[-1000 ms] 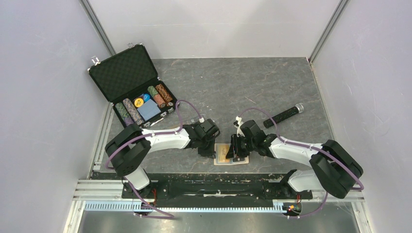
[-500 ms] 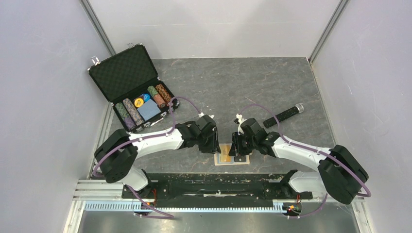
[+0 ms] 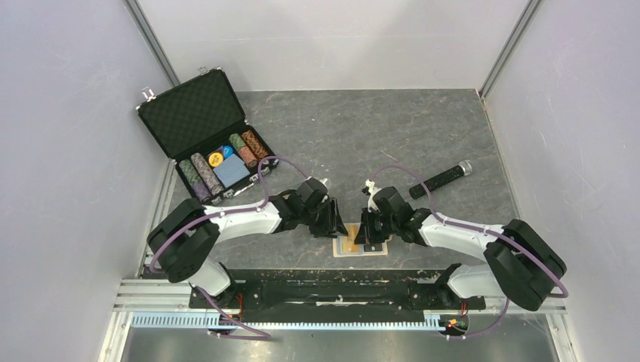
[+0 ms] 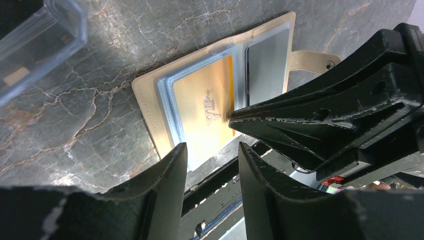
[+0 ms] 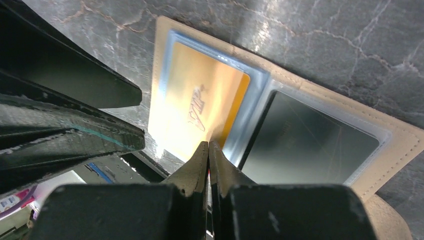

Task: Put the credit cards into the card holder
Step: Insert the credit card into the card slot, then turn over the card slot in the card holder.

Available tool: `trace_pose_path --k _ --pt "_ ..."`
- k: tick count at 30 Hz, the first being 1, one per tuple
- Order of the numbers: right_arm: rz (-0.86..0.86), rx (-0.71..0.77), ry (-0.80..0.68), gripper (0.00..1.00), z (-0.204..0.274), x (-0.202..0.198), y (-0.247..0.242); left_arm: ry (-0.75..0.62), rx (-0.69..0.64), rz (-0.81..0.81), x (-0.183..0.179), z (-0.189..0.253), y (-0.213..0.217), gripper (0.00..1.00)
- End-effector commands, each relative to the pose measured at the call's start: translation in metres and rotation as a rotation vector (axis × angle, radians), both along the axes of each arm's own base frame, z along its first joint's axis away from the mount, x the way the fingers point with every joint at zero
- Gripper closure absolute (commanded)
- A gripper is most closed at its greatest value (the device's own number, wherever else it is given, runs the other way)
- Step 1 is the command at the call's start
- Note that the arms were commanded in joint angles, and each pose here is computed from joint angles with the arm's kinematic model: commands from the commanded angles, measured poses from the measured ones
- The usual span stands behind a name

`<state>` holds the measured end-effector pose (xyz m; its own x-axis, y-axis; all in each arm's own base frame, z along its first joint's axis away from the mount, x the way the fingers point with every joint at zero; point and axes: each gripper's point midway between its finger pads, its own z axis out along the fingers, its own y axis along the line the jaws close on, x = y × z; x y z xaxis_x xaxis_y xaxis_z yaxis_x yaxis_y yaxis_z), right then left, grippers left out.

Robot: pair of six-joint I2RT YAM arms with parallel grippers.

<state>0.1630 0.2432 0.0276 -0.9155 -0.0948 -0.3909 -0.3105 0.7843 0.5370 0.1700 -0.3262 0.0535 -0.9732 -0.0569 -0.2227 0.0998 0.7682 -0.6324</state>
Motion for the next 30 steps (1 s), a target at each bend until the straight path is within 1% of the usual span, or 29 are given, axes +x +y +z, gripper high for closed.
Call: trace_pose_path --k 1,4,9,11,13,16,18,22,26,27,30 --pt "-0.017 -0.002 -0.017 0.98 -0.006 0.003 -0.001 0.023 -0.064 0.011 0.002 0.003 -0.013 0.53" --pt "-0.019 -0.034 -0.01 0.99 -0.014 0.001 -0.007 0.03 -0.05 0.015 0.003 -0.003 -0.013 0.55" --pt "-0.021 -0.062 0.012 1.0 -0.024 -0.003 -0.012 0.041 -0.027 0.015 0.003 -0.012 -0.012 0.55" --pt "-0.021 -0.069 0.017 1.0 -0.026 -0.004 -0.013 0.045 0.002 0.019 0.003 -0.018 -0.009 0.53" --pt "-0.021 -0.07 0.021 1.0 -0.027 -0.004 -0.014 0.054 0.055 0.031 0.003 -0.026 -0.001 0.48" --pt "-0.02 -0.071 0.022 1.0 -0.027 -0.005 -0.013 0.055 0.066 0.03 0.003 -0.029 0.0 0.46" --pt "-0.016 -0.071 0.024 1.0 -0.027 -0.005 -0.013 0.054 0.056 0.028 0.003 -0.029 -0.002 0.46" --pt "-0.014 -0.067 0.024 1.0 -0.027 -0.005 -0.012 0.057 0.014 0.017 0.005 -0.026 -0.012 0.53" --pt "-0.012 -0.056 0.017 1.0 -0.023 -0.004 -0.01 0.064 -0.013 0.01 0.004 -0.024 -0.016 0.68" --pt "-0.01 -0.048 0.012 1.0 -0.021 -0.003 -0.009 0.047 -0.038 0.009 0.007 -0.019 -0.02 0.72" --pt "0.002 0.006 -0.025 0.99 -0.008 0.001 0.0 0.037 -0.048 0.012 0.007 -0.015 -0.02 0.84"
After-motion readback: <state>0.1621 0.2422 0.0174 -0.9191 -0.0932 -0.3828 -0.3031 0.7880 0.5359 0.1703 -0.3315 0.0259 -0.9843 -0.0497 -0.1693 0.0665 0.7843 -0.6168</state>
